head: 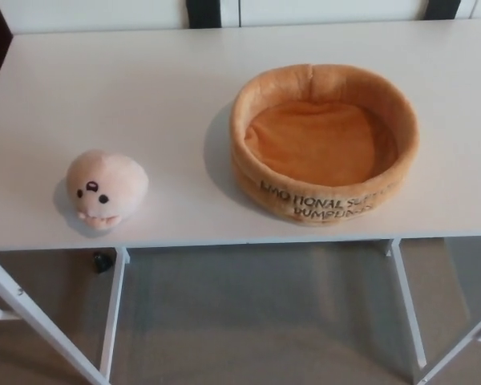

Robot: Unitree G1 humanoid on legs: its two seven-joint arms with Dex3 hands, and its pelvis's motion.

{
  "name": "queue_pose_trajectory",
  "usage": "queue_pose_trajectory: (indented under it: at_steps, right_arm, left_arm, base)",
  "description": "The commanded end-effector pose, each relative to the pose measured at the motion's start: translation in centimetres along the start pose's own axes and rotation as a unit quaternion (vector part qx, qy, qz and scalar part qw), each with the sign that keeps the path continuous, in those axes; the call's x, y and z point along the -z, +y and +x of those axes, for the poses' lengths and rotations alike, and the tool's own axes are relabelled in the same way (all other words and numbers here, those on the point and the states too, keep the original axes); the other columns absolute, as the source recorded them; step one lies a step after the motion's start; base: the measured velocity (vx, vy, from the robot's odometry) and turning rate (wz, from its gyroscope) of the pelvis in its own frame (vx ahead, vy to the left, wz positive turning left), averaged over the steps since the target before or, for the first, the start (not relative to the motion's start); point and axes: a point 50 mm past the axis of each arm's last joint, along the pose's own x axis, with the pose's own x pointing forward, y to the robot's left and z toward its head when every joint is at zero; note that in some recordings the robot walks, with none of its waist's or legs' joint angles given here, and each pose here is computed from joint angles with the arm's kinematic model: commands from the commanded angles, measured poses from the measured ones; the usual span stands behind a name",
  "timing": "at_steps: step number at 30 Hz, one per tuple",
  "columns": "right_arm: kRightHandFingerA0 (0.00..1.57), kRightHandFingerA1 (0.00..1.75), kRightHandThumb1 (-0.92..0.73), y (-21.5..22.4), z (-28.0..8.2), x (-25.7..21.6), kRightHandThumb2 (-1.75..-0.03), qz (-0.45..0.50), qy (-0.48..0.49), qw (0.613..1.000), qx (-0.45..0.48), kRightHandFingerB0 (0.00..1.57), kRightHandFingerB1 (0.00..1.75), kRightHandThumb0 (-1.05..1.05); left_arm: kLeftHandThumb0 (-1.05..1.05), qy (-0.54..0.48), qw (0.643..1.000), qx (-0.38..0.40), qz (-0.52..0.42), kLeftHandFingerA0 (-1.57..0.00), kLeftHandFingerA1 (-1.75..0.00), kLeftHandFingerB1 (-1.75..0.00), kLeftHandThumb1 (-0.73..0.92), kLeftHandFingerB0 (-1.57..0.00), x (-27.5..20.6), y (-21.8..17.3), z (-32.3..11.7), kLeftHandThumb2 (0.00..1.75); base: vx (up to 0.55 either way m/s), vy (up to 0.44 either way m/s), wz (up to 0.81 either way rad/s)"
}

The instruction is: The robot walks towards a table in front, picks a dumpling toy with left hand and puts it in an orange round plate

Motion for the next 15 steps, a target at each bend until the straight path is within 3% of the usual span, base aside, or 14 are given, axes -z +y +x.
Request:
queue_pose_trajectory:
  at_steps: [1, 8, 15]
  right_arm:
    - [0.88, 0.54, -0.61, -0.16, -0.20, 0.52, -0.58, 0.000, 0.006, 1.000, -0.002, 0.47, 0.40, -0.42]
    - [0.86, 0.54, -0.62, -0.11, -0.18, 0.51, -0.58, 0.004, 0.007, 1.000, -0.001, 0.47, 0.39, -0.42]
    - [0.87, 0.56, -0.62, -0.20, -0.16, 0.39, -0.58, 0.007, 0.004, 1.000, -0.003, 0.47, 0.40, -0.41]
  left_arm:
    - [-0.27, 0.009, 1.000, -0.002, -0.003, -0.76, -0.52, -0.33, 0.56, -0.36, 0.60, 0.22, -0.16, 0.57]
    - [-0.32, 0.010, 1.000, 0.001, -0.006, -0.68, -0.47, -0.34, 0.59, -0.36, 0.63, 0.24, -0.16, 0.61]
    - [-0.27, 0.005, 1.000, -0.003, -0.010, -0.74, -0.49, -0.33, 0.57, -0.36, 0.52, 0.30, -0.16, 0.57]
  base:
    - [0.00, 0.000, 0.00]
    - [0.00, 0.000, 0.00]
    - [0.00, 0.000, 0.00]
